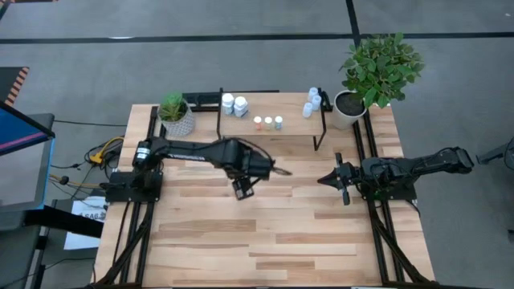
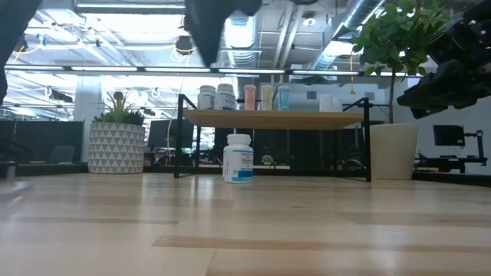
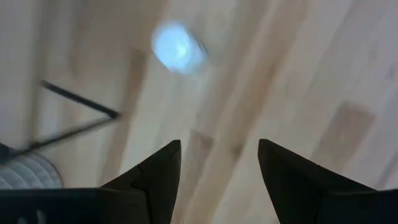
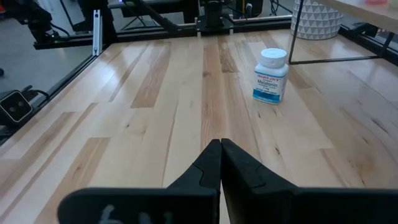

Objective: Pick and place medicine bottles onto shelf by color
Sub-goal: Put the white medicine bottle on the shelf

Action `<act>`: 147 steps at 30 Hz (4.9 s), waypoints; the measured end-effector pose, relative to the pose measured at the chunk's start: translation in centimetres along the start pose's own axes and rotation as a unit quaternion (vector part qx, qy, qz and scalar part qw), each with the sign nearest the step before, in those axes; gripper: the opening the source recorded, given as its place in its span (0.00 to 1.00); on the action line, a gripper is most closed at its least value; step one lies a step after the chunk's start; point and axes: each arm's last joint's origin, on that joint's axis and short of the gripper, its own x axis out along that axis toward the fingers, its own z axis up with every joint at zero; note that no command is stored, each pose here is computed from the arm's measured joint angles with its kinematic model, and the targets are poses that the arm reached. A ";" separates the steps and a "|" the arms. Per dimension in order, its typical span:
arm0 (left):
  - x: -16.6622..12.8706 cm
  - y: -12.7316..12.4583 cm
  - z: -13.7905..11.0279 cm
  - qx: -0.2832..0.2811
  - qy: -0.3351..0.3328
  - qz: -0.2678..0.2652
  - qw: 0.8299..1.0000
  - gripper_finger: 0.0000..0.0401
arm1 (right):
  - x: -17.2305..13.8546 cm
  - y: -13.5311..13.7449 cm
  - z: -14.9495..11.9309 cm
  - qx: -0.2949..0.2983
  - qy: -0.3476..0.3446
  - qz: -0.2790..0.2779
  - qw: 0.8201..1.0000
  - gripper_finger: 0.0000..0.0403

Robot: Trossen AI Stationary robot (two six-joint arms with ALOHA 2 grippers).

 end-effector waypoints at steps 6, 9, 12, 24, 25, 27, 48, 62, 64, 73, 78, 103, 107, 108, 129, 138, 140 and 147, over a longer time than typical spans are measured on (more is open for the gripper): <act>0.5 -0.4 -3.8 -0.004 0.049 0.000 0.999 0.50 | 0.0 0.0 0.0 0.005 0.000 0.000 1.000 0.08; 0.4 0.0 -6.1 -0.040 0.032 0.043 0.998 0.50 | 0.0 0.0 0.0 0.005 0.000 0.000 1.000 0.08; 1.2 -0.1 -6.9 -0.104 -0.041 0.060 0.992 0.50 | 0.0 0.0 0.0 0.004 -0.001 0.000 1.000 0.08; 7.9 2.1 -0.2 -0.242 -0.117 -0.054 0.962 0.50 | 0.0 0.0 0.0 0.004 0.000 0.000 1.000 0.08; 7.9 2.6 0.3 -0.250 -0.114 -0.060 0.960 0.50 | 0.0 0.0 0.0 0.004 0.000 0.000 1.000 0.08; 7.9 3.3 1.1 -0.260 -0.115 -0.066 0.956 0.50 | 0.0 0.0 0.0 0.004 0.000 0.000 1.000 0.08; 7.5 4.1 2.2 -0.222 -0.108 -0.065 0.967 0.58 | 0.0 0.0 -0.1 0.004 0.005 -0.001 1.000 0.08; 7.8 4.4 2.6 -0.213 -0.111 -0.069 0.968 0.79 | 0.0 0.0 -0.1 0.002 0.007 -0.001 1.000 0.08; 8.0 4.3 2.7 -0.200 -0.113 -0.068 0.971 0.79 | 0.0 0.0 -0.1 0.002 0.008 -0.001 1.000 0.08; 8.0 4.3 2.4 -0.247 -0.128 -0.013 0.961 0.79 | 0.0 0.0 -0.1 0.003 0.008 -0.001 1.000 0.08; 8.2 3.6 2.1 -0.261 -0.127 -0.010 0.957 0.79 | 0.0 0.0 -0.1 0.003 0.008 -0.001 1.000 0.08; 12.0 2.3 0.8 -0.290 -0.154 0.020 0.944 0.79 | 0.0 0.0 -0.1 0.003 0.008 -0.001 1.000 0.08; 12.4 2.1 0.8 -0.287 -0.154 -0.001 0.945 0.79 | 0.0 0.0 -0.1 0.004 0.008 -0.001 1.000 0.08; 12.5 2.1 0.8 -0.286 -0.151 -0.006 0.946 0.79 | 0.0 0.0 -0.1 0.003 0.008 -0.001 1.000 0.08; 14.1 2.0 0.2 -0.294 -0.156 -0.004 0.943 0.79 | 0.0 0.0 -0.1 0.004 0.008 -0.001 1.000 0.08; 16.9 1.1 0.5 -0.286 -0.125 -0.014 0.950 0.79 | 0.0 0.0 -0.1 0.004 0.008 -0.001 1.000 0.08; 17.1 1.0 0.7 -0.286 -0.130 -0.017 0.949 0.79 | 0.0 0.0 -0.1 0.004 0.007 -0.001 1.000 0.08; 16.2 1.0 1.4 -0.271 -0.146 -0.016 0.951 0.79 | 0.0 0.0 -0.1 0.004 0.008 -0.001 1.000 0.08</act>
